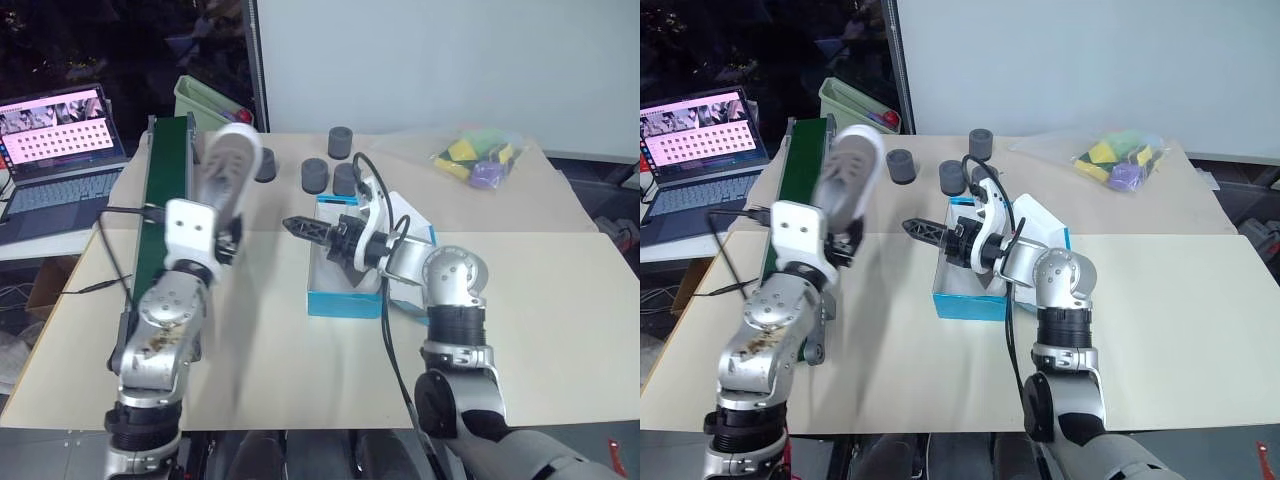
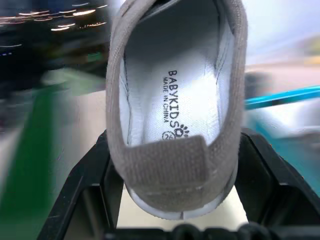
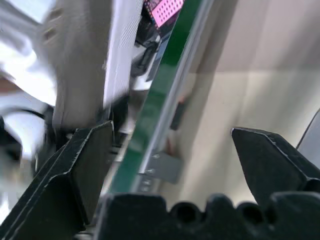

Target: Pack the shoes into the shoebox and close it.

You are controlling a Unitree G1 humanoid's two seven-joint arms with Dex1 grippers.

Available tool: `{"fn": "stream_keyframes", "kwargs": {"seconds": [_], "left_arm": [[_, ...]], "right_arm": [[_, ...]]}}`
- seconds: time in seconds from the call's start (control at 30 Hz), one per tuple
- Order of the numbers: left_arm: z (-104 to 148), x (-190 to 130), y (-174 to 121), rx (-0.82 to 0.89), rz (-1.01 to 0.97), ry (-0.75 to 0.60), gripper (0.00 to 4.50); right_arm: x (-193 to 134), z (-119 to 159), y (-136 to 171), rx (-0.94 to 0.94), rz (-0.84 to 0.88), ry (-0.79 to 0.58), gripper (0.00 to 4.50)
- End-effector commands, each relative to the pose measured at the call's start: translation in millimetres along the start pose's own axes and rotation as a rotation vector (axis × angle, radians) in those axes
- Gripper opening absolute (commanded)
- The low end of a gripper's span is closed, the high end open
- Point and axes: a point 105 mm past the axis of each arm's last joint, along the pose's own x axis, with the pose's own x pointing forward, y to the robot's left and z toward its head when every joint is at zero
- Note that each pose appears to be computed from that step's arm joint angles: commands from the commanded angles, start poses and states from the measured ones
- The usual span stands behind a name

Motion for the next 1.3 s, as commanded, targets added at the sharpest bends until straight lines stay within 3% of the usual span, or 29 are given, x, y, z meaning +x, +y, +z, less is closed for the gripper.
{"fn": "stream_keyframes", "kwargs": {"seconds": [0.03,0.3,0.67,0.83,1.07,1.1,1.3], "left_arm": [[24,-3,-28,-0.082,-0.148,-0.078,2.58],[23,-2,-46,-0.093,-0.267,-0.060,2.58],[33,-3,-62,-0.130,-0.371,-0.088,2.58],[33,-1,-59,-0.129,-0.361,-0.087,2.58],[32,0,-57,-0.125,-0.351,-0.083,2.58],[32,0,-57,-0.119,-0.349,-0.082,2.58],[26,1,-57,-0.088,-0.345,-0.057,2.58]], "right_arm": [[-1,19,21,0.062,0.105,-0.048,4.50],[0,35,34,0.081,0.147,-0.113,4.50],[12,35,32,0.036,0.091,-0.142,4.50],[14,36,33,0.031,0.085,-0.150,3.14],[16,35,37,0.038,0.093,-0.147,0.72],[17,34,38,0.046,0.100,-0.147,0.54],[16,40,57,0.152,0.206,-0.178,0.46]]}}
